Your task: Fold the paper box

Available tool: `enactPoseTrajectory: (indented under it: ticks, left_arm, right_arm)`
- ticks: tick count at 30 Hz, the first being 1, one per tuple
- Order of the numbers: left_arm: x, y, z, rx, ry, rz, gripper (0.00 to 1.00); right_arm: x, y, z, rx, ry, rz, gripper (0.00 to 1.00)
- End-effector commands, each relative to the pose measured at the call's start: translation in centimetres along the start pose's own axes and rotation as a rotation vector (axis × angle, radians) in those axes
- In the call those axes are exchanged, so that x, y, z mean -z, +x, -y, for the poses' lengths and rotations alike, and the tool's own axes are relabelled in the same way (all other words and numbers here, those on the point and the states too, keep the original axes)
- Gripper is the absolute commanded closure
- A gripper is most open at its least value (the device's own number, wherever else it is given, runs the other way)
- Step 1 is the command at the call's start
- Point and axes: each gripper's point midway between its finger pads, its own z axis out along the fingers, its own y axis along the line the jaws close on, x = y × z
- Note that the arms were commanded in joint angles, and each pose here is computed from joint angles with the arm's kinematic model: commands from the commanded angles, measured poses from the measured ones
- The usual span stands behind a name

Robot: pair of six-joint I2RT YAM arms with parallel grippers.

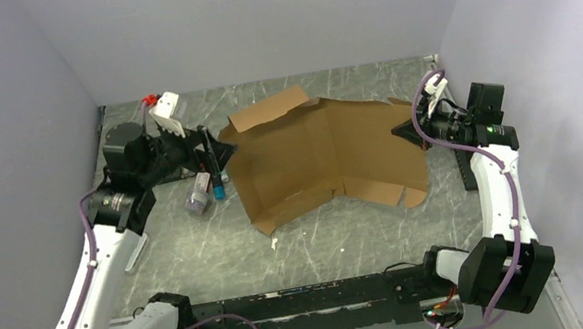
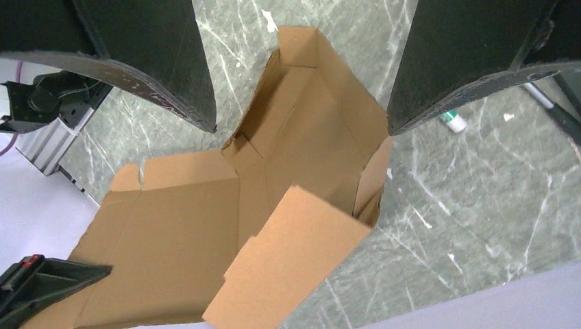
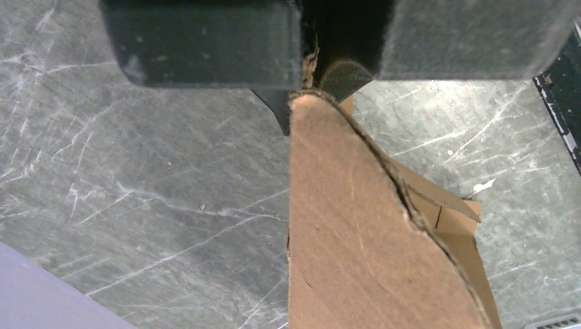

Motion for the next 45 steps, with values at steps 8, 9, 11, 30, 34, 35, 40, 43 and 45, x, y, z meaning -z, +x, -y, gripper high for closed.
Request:
enactPoseTrajectory:
  ticks: [8, 9, 11, 30, 34, 35, 40, 43, 45]
  left_arm:
    - [-1.2, -4.4, 1.5, -0.287, 0.142, 0.021, 0.03]
    - [-1.2, -5.0, 1.6, -0.315, 0.15, 0.04, 0.03]
    - [-1.6, -5.7, 1.5, -0.346, 0.153, 0.052, 0.02]
    - [-9.2, -2.9, 3.3, -0.984, 0.24, -0.012, 0.0]
    - [-10.9, -2.1, 2.3, -1.119, 0.131, -0.039, 0.03]
    - [-11.3, -2.1, 1.8, -1.157, 0.093, -0.04, 0.04]
    - [-12.4, -2.6, -0.1, -1.264, -0.058, -0.056, 0.21]
    - [-12.8, -2.3, -0.7, -1.28, -0.084, -0.077, 0.33]
    - [-13.1, -2.2, -0.8, -1.277, -0.092, -0.072, 0.46]
  right_arm:
    - [0.1, -0.2, -0.3, 0.014, -0.013, 0.013, 1.0]
    - [0.1, -0.2, -0.3, 0.011, -0.013, 0.013, 1.0]
    - [0.0, -0.2, -0.2, 0.006, -0.015, 0.012, 1.0]
    - [-0.1, -0.3, -0.6, -0.027, -0.047, 0.019, 1.0]
    - [-0.2, -0.3, -0.6, -0.027, -0.051, 0.019, 1.0]
    - [-0.2, -0.3, -0.7, -0.028, -0.053, 0.02, 1.0]
    - [-0.3, -0.2, -0.8, -0.032, -0.06, 0.02, 1.0]
    - [-0.2, -0.3, -0.8, -0.032, -0.06, 0.021, 1.0]
    - [-0.2, -0.2, -0.8, -0.033, -0.061, 0.021, 1.0]
